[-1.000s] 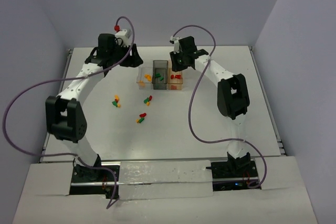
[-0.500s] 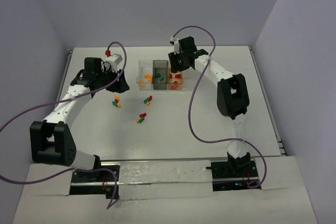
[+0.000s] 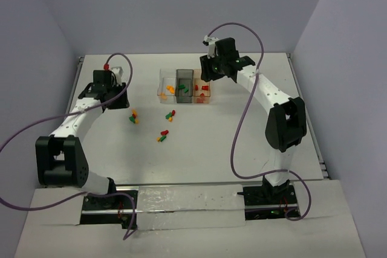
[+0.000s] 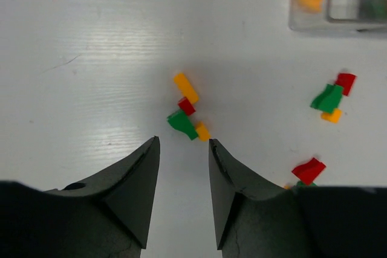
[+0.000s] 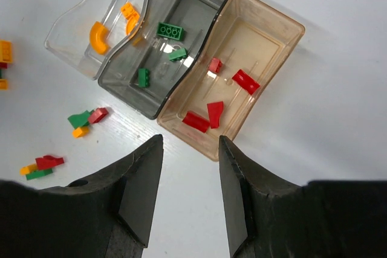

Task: Sort the legos into containers by color

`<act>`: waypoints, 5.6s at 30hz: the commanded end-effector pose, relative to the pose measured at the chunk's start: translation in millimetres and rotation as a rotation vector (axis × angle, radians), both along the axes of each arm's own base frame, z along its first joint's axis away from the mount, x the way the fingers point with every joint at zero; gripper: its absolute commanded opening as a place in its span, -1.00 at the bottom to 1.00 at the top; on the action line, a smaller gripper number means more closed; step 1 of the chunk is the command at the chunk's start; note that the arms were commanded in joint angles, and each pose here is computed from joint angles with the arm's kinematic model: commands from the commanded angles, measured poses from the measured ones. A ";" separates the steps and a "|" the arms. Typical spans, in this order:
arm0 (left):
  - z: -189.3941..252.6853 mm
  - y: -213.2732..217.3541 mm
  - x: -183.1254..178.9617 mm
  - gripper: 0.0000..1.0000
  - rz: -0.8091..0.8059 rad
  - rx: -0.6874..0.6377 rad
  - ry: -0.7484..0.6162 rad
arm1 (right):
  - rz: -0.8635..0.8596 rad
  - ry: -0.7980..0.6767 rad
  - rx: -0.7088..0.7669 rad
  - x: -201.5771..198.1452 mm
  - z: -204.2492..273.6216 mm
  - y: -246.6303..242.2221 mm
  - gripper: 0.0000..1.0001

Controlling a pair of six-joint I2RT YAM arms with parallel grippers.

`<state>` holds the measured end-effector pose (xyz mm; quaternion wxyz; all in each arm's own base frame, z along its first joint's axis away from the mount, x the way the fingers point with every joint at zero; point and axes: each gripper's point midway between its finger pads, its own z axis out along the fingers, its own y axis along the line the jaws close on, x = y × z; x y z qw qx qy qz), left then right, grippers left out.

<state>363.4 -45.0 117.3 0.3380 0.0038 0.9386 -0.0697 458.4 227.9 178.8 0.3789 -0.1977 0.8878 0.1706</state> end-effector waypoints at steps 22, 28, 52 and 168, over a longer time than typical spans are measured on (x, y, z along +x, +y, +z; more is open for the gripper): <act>-58.8 -15.3 50.4 0.03 0.300 -0.020 0.208 | 0.002 0.001 0.009 -19.0 4.7 -4.5 -0.01; -72.4 -19.1 46.6 -0.05 0.313 -0.012 0.260 | 0.002 0.003 0.008 -18.5 2.6 -5.0 -0.01; -63.7 -25.9 51.7 -1.00 0.296 -0.049 0.250 | 0.085 -0.007 0.097 -41.6 23.4 6.5 -0.02; 193.7 -182.5 34.2 -1.00 0.085 -0.694 -0.160 | 0.312 0.039 0.529 -106.4 84.7 159.0 -1.00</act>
